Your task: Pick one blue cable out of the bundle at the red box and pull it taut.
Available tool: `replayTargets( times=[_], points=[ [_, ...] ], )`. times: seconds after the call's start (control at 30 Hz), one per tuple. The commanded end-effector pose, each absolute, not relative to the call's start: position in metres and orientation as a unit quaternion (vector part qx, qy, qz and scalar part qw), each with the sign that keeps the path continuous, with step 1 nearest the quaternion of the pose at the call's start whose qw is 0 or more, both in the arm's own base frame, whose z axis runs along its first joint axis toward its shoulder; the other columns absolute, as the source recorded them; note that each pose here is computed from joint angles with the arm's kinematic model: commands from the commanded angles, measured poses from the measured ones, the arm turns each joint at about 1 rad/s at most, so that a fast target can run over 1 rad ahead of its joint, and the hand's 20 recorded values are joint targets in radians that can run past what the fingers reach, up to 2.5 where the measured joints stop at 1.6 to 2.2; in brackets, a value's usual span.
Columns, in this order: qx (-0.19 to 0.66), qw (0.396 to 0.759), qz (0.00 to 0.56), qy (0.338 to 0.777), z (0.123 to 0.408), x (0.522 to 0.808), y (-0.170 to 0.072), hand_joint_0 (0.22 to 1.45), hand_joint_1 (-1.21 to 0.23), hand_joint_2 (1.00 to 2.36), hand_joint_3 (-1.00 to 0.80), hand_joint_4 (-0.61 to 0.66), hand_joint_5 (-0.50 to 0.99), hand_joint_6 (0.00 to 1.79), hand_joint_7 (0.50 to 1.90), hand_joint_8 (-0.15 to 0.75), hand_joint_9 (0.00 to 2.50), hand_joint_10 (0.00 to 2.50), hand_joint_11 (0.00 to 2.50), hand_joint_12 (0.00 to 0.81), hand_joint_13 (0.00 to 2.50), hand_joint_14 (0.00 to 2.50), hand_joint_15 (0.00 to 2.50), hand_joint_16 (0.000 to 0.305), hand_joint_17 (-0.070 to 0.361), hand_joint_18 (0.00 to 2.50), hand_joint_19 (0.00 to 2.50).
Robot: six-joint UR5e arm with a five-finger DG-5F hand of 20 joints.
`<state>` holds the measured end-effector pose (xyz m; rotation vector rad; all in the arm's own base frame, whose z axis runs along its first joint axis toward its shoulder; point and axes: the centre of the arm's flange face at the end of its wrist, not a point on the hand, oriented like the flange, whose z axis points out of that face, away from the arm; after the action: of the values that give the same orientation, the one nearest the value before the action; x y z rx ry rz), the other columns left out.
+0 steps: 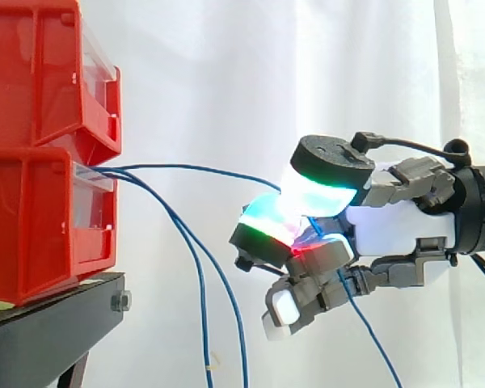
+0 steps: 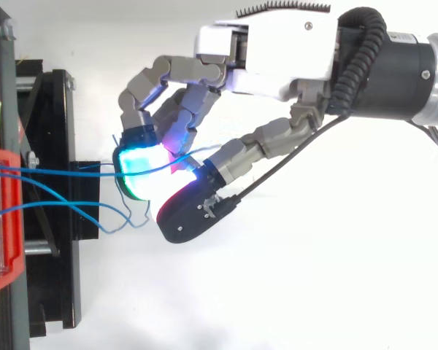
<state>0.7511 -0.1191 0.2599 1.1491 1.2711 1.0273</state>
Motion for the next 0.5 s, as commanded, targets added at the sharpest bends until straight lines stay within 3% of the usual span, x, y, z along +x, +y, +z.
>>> replayTargets(
  times=[0.0,0.27,0.4,0.47],
  points=[
    [0.484,0.541,0.432,0.535,0.2596,0.7507,-0.1206,0.62,-0.83,1.00,-0.50,0.21,-0.16,0.88,1.12,0.328,1.09,0.01,1.47,0.377,0.71,0.02,0.58,0.053,0.118,0.58,0.45],
    [0.484,0.543,0.432,0.533,0.2606,0.7512,-0.1218,0.53,-0.56,1.00,-0.50,0.17,-0.16,0.88,1.09,0.342,1.11,0.01,1.44,0.393,0.72,0.02,0.59,0.056,0.125,0.56,0.49],
    [0.484,0.542,0.432,0.534,0.2603,0.7509,-0.1216,0.56,-0.53,1.00,-0.48,0.16,-0.16,0.88,1.11,0.337,1.11,0.01,1.46,0.384,0.71,0.02,0.60,0.054,0.121,0.54,0.50],
    [0.484,0.542,0.432,0.534,0.2603,0.7509,-0.1216,0.60,-0.56,1.01,-0.38,0.15,-0.16,0.88,1.12,0.325,1.11,0.01,1.45,0.381,0.70,0.02,0.59,0.053,0.119,0.53,0.51]
  ],
)
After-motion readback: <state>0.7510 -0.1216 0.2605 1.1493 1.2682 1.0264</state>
